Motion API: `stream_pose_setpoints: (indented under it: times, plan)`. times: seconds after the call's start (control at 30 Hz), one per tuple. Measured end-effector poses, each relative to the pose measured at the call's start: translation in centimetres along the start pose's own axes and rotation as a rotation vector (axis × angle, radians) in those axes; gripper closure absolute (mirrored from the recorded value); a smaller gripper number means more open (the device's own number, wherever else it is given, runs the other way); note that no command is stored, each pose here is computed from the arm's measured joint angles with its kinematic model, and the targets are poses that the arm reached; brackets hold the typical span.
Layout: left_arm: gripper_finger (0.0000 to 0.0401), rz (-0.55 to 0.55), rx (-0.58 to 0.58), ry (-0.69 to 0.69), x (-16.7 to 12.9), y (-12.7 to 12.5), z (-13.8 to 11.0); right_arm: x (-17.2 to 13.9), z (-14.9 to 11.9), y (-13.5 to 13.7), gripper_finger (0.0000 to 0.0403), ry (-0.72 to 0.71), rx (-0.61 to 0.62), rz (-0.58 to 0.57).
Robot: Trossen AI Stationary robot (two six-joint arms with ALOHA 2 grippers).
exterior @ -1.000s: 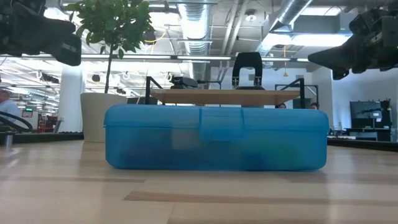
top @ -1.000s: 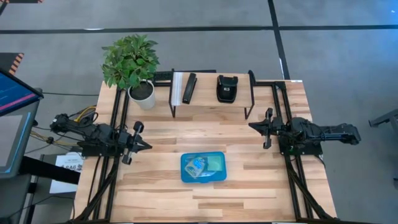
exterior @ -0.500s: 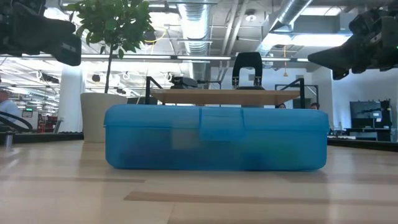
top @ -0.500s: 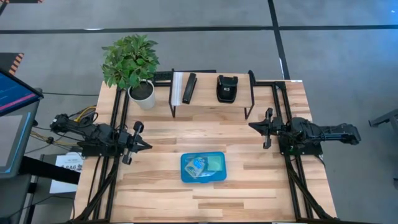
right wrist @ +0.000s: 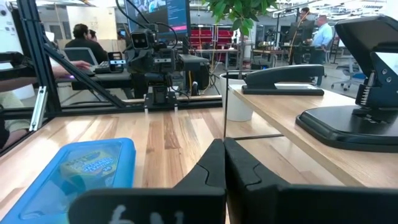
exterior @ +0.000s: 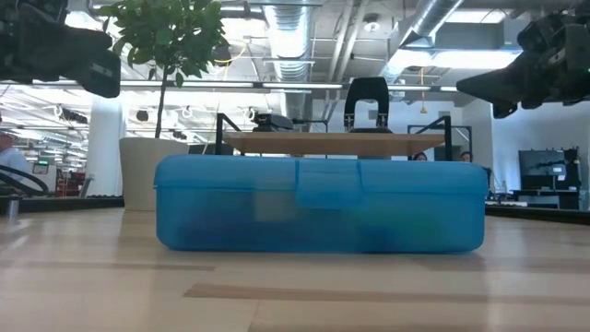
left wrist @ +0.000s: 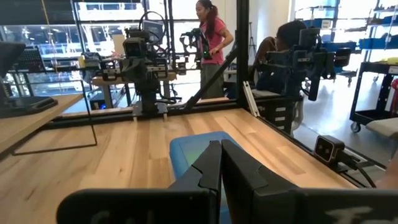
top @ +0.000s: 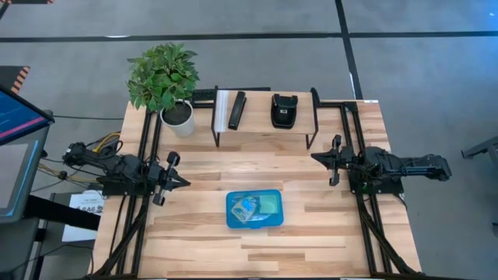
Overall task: Pack school essentials
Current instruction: Return to Home Position
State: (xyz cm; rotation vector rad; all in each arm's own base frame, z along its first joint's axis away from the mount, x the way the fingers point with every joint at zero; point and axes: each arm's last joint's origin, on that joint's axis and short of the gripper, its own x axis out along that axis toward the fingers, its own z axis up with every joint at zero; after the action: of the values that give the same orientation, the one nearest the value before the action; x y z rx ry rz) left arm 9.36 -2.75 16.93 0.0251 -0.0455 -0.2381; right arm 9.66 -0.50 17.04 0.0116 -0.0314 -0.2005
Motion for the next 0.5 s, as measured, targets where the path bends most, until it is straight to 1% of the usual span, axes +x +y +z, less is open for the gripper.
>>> stream_pose_setpoints:
  times: [0.27,0.5]
  plan:
    - [0.0401,0.0,0.012,0.0,0.0,0.0,0.0,0.0,0.0,0.0,0.0395,0.0,0.002,0.0]
    - [0.0401,0.0,0.0,0.0,0.0,0.0,0.0,0.0,0.0,0.0,0.0395,0.0,0.001,0.0]
